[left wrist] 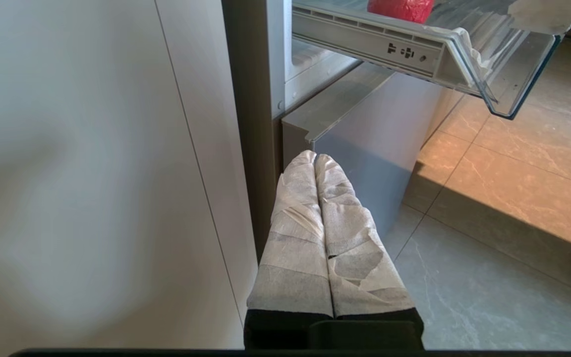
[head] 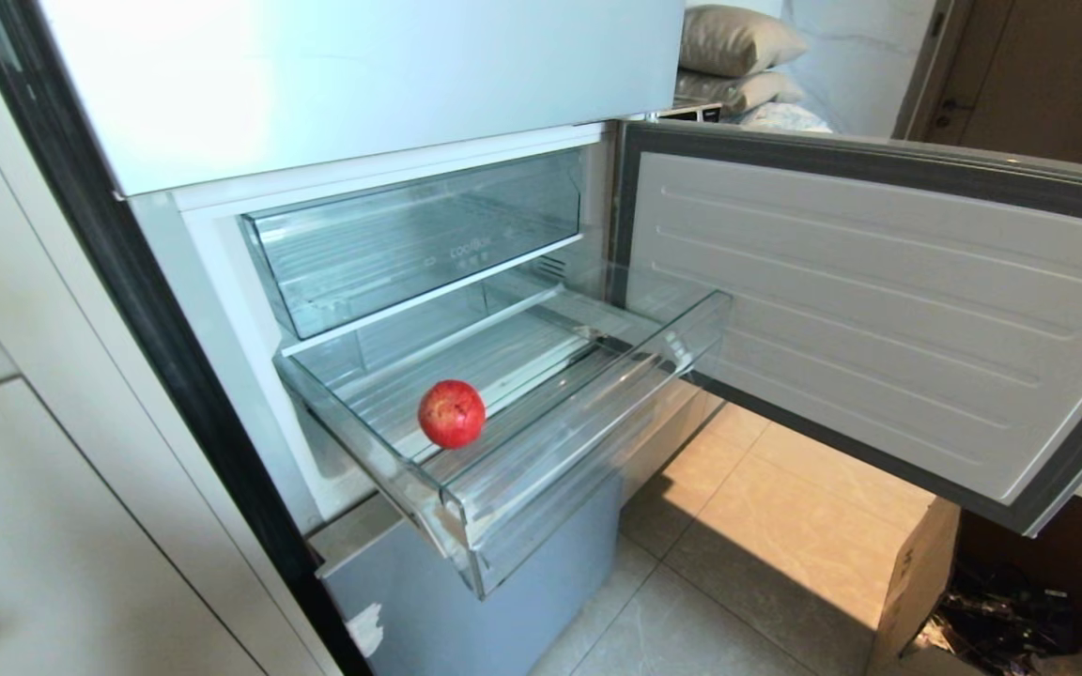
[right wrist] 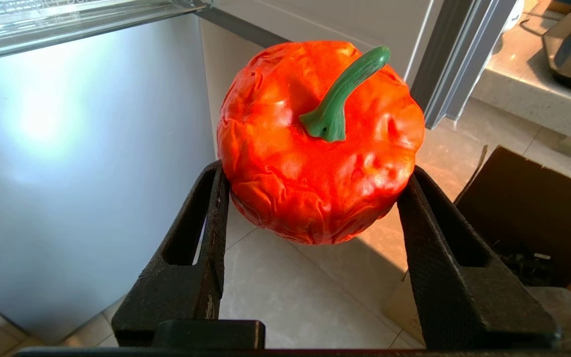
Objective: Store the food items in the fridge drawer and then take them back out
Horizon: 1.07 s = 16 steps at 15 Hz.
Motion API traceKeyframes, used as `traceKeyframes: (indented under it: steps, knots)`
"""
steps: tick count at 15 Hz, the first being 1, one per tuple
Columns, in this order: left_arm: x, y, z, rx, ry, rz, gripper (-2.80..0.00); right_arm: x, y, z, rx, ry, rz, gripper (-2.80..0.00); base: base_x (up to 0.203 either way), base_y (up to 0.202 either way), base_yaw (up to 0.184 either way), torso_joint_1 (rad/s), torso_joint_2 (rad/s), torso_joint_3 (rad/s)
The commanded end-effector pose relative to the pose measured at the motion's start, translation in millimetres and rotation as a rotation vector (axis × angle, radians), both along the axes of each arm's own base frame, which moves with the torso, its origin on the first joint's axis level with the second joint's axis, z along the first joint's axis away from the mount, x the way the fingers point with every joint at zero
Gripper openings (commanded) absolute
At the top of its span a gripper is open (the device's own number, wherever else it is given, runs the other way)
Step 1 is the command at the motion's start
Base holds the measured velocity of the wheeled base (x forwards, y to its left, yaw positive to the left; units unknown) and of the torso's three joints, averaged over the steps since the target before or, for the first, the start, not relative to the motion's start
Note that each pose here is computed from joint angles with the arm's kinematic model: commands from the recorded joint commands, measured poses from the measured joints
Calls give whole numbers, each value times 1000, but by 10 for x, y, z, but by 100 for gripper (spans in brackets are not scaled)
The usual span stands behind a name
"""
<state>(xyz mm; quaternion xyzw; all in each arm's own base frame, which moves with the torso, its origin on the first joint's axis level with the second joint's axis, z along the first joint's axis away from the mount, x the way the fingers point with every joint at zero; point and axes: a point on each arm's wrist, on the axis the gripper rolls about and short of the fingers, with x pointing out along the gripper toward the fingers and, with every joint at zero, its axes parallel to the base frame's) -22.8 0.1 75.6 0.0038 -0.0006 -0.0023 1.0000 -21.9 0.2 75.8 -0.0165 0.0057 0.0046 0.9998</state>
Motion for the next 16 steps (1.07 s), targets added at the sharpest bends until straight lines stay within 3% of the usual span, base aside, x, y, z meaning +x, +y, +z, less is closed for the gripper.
traceKeyframes:
  steps: [1,3,7,10,12,14,16]
  knots:
    - [1,0,0,0,1,0,-280,31,-2,42,18,38,-13,-280,0,0,0,0,0,0]
    - [0,0,0,0,0,0,-280,-8,-20,199,62,7,-96,-280,0,0,0,0,0,0]
    - [1,0,1,0,1,0,-280,-16,-51,782,140,-39,-269,-280,0,0,0,0,0,0]
    - [1,0,1,0,1,0,-280,222,-68,1124,196,18,-458,-280,0,0,0,0,0,0]
    - [1,0,1,0,1,1,-280,502,-166,1262,239,98,-645,-280,0,0,0,0,0,0]
    - [0,0,0,0,0,0,-280,763,-379,1341,296,140,-798,-280,0,0,0,0,0,0]
    - [0,0,0,0,0,0,-280,1007,-682,1377,344,169,-875,-280,0,0,0,0,0,0]
